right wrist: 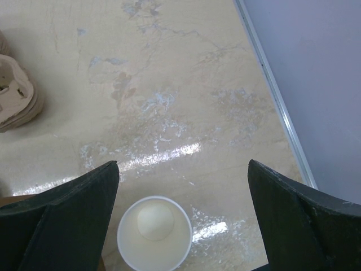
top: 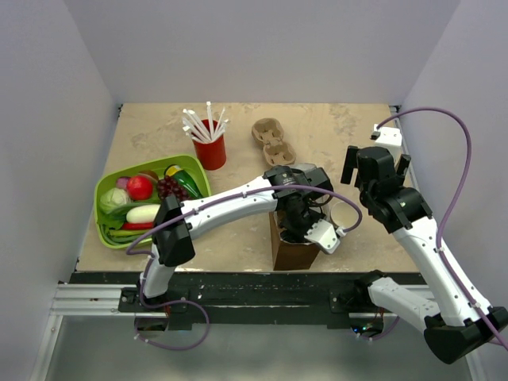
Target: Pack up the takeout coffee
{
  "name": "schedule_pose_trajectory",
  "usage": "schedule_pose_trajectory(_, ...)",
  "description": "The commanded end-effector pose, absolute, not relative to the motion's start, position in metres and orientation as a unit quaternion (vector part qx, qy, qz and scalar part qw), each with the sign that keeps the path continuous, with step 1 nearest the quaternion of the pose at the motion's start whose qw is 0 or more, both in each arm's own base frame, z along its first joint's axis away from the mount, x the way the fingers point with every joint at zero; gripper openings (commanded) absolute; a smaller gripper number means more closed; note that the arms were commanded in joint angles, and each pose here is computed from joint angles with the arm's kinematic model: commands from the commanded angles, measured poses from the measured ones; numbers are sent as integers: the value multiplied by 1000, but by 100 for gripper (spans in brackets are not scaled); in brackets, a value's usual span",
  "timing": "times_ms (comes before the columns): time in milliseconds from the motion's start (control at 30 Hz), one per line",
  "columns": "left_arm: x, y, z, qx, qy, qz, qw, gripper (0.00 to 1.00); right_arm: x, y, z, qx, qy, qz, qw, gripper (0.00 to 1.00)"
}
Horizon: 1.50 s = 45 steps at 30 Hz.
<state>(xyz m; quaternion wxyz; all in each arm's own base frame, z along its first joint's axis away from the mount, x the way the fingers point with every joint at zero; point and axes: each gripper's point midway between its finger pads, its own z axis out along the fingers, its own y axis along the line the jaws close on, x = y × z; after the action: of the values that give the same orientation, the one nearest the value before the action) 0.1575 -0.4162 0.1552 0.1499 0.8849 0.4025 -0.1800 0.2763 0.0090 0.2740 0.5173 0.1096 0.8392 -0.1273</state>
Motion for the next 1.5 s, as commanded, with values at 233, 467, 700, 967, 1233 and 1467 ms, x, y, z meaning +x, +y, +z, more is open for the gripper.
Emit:
schedule_pose_trajectory(233,153,-420,164,887,395,-174,165,22,278,9,285,117,830,-121,532,98)
schedule_pose_trajectory(467,155,-425,172,884,396,-172,179,26,278,10,287,117,829,-116,534,98)
schedule_pose_trajectory(700,153,-429,185,882,395,-166,196,34,275,8,291,117,828,-115,536,98)
schedule_pose_trajectory(967,161,-436,197,873,406,-143,227,46,271,8,298,122,823,-106,545,98)
schedule_pose_trajectory(1233,167,-437,206,868,412,-131,245,46,270,12,303,120,821,-89,552,98)
schedule_pose_trajectory(1467,174,-435,208,865,418,-115,252,43,270,16,302,113,824,-78,550,98)
